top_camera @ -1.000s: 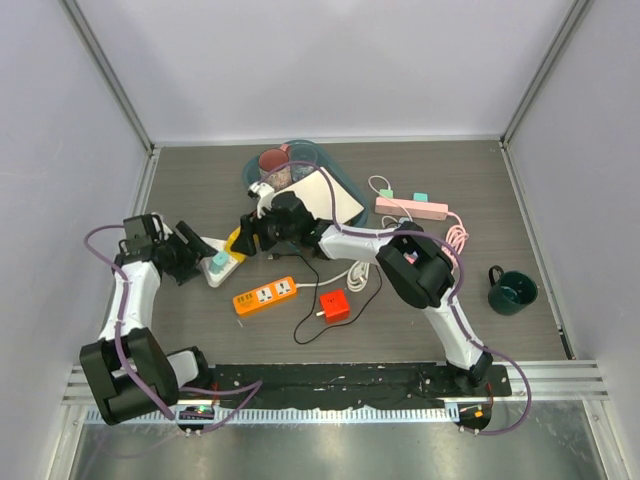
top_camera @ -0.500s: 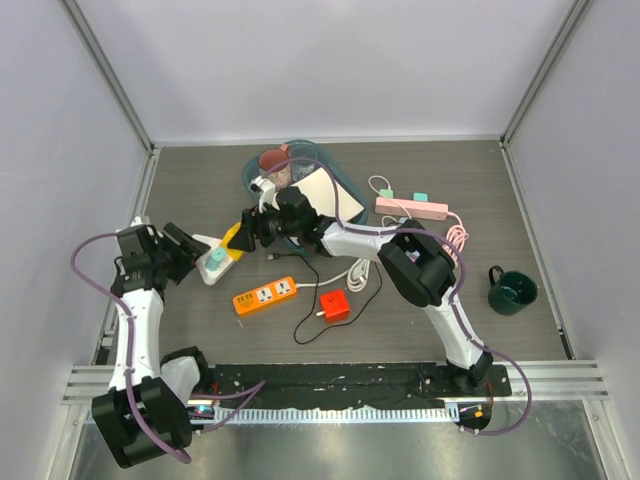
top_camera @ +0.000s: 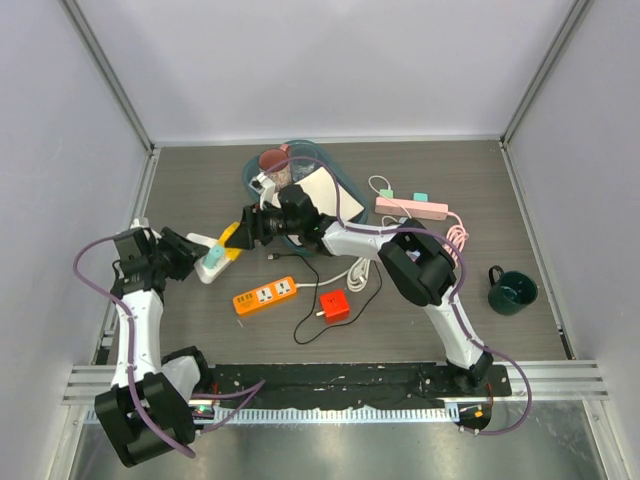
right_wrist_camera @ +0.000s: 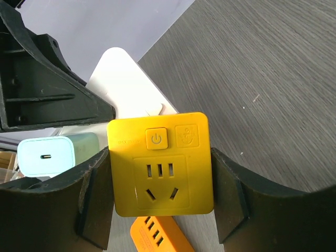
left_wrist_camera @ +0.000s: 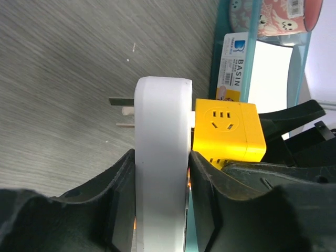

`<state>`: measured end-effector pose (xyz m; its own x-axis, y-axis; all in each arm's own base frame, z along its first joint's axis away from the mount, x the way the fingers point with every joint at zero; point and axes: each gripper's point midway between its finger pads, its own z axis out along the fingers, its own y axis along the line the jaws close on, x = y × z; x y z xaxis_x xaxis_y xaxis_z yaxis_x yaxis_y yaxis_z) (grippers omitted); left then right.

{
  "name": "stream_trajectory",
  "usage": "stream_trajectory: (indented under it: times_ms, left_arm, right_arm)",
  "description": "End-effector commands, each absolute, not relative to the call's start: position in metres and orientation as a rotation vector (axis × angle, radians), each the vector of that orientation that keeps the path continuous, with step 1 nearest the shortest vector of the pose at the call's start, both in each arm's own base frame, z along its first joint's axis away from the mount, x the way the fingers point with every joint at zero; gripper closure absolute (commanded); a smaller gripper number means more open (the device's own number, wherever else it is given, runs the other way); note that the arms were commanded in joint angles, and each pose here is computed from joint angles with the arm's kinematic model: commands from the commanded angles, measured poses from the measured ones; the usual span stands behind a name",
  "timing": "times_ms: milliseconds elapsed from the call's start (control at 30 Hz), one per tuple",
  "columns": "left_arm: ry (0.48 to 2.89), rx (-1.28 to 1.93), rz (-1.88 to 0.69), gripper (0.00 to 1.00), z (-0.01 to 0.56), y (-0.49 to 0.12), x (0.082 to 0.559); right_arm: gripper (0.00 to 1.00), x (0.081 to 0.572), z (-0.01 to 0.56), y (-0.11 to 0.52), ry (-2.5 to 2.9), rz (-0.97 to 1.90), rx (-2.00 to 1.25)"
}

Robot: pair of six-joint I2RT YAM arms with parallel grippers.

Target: Pull the plug off the socket

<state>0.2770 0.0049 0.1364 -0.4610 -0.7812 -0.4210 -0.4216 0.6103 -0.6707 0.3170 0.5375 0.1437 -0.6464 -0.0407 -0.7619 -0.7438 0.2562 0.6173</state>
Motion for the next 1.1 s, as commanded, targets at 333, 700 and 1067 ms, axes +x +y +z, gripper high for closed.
stream_trajectory:
  times_ms: [333,700,1067]
  left_arm:
    - [2.15,-0.911,-0.698,1.0,0.133,-0.001,0.284]
    - [2.141,-0.975,-0.55,1.0,0.126,0.014,0.274]
    - [2.144,-0.896,-0.729,1.0,0.128,-0.009,0.28]
  right_arm:
    - [0.99,0.313,0.237,0.547,1.641,1.549,-0.732]
    - [0.99,0.332,0.242,0.545,1.703,1.356,-0.709]
    - [0.99,0.356,0.254,0.526,1.689,1.497,-0.625]
